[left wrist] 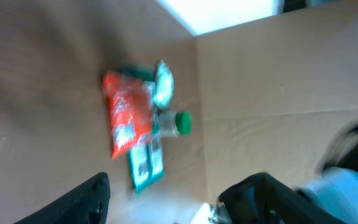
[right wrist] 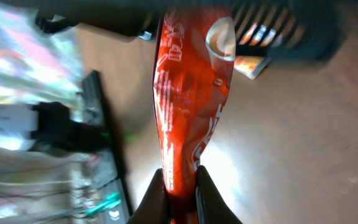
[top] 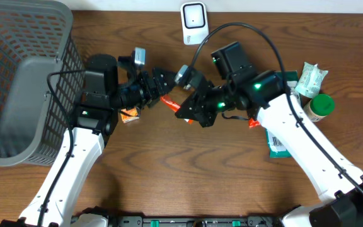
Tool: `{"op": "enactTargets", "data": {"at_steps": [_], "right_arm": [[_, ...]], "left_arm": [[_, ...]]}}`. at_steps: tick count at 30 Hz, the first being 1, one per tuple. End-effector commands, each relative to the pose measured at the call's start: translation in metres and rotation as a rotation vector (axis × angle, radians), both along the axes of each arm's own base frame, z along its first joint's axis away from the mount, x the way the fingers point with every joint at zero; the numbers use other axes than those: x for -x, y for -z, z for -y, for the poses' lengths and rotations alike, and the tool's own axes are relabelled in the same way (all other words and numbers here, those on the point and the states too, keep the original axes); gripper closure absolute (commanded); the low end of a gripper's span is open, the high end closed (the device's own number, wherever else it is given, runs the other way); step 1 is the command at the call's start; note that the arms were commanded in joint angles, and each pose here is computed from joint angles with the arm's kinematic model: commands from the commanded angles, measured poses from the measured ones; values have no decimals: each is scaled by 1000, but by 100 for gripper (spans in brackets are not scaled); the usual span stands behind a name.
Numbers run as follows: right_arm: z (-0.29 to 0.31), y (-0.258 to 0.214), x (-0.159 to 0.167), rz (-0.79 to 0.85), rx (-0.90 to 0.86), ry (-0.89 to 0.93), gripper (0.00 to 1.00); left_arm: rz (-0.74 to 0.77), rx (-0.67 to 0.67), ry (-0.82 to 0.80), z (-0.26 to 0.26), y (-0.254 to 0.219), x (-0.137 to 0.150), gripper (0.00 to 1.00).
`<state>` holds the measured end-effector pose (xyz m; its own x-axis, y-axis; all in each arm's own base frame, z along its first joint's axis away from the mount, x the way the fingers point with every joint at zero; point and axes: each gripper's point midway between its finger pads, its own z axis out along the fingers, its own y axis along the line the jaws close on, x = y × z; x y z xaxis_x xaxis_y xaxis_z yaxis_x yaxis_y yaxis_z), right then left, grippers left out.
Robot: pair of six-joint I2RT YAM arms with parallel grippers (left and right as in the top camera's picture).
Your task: Scan the item barcode
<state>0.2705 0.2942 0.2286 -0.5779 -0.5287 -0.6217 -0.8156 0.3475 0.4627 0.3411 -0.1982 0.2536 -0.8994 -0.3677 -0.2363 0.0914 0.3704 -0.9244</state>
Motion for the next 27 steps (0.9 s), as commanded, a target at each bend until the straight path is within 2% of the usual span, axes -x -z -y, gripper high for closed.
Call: {"op": "enactTargets", "data": {"at_steps": [1, 6, 12, 20, 27], "right_arm": [[5, -42, 11, -240, -240, -12, 99], [29, -78, 12, -423, -441, -25, 99], [48, -105, 9, -426, -598, -75, 99], [50, -106, 16, -507, -597, -54, 99], [55, -122, 33, -494, -600, -59, 99]], "left_arm": [[182, 9, -29, -11, -32, -16, 24], [247, 10, -108, -39, -48, -27, 24], [254, 0, -190, -70, -51, -37, 24], [194, -42, -265, -103, -34, -42, 24], [60, -198, -355, -127, 13, -37, 24]]}}
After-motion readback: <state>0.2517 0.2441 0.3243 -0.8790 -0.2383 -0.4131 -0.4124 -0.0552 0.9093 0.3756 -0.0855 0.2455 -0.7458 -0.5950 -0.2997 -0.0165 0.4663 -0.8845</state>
